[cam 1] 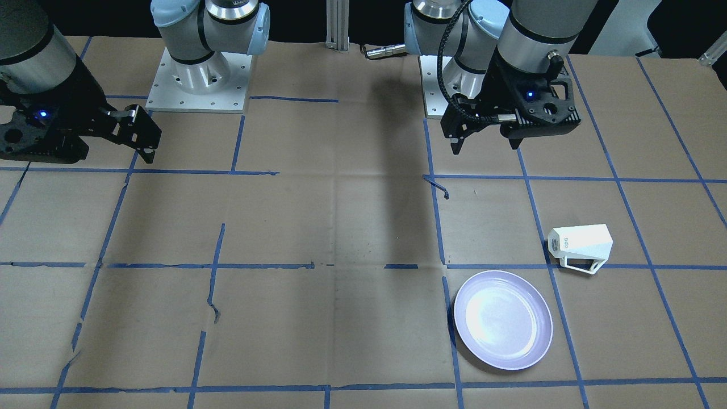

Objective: Flip cup and place on plate
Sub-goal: 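Raise the left gripper away from the plate and move toward the white cup, then lower the left gripper beside the white cup and close on it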

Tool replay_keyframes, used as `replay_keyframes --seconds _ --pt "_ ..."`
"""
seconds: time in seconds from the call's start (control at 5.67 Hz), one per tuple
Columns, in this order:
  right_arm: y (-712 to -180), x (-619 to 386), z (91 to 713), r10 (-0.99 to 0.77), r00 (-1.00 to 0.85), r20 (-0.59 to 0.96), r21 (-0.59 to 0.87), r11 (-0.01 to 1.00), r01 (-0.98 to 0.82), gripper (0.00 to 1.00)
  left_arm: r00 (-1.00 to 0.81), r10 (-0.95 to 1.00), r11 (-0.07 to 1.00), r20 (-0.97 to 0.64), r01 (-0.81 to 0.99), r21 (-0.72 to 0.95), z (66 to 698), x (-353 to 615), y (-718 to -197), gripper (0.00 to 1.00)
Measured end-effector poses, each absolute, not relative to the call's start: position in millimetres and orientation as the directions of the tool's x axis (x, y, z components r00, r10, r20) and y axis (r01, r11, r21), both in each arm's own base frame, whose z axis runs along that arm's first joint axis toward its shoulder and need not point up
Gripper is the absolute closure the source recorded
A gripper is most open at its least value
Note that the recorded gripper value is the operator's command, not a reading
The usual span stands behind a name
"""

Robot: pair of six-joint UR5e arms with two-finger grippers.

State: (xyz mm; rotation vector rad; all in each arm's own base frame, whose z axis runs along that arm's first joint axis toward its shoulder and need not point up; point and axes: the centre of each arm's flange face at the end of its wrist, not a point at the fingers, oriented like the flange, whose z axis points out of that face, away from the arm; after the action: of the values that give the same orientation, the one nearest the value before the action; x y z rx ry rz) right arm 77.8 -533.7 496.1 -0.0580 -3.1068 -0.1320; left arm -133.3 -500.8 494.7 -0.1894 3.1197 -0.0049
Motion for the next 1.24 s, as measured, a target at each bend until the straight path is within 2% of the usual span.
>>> replay_keyframes --seconds 0.35,0.88,1.24 --pt "-534 78 496 0.036 -0.999 0.033 0.084 0.996 0.038 0.00 -0.991 -0.135 0.991 -0.010 -0.135 -0.002 494 -20 -526 0.01" --pt "-534 78 496 0.036 -0.999 0.033 0.084 0.996 0.039 0.00 -1.000 0.006 0.999 0.015 0.007 0.034 473 204 -499 0.01" --pt "-534 78 496 0.036 -0.999 0.033 0.084 0.996 0.039 0.00 -0.994 0.044 0.999 0.096 0.046 0.024 451 258 -486 0.01"
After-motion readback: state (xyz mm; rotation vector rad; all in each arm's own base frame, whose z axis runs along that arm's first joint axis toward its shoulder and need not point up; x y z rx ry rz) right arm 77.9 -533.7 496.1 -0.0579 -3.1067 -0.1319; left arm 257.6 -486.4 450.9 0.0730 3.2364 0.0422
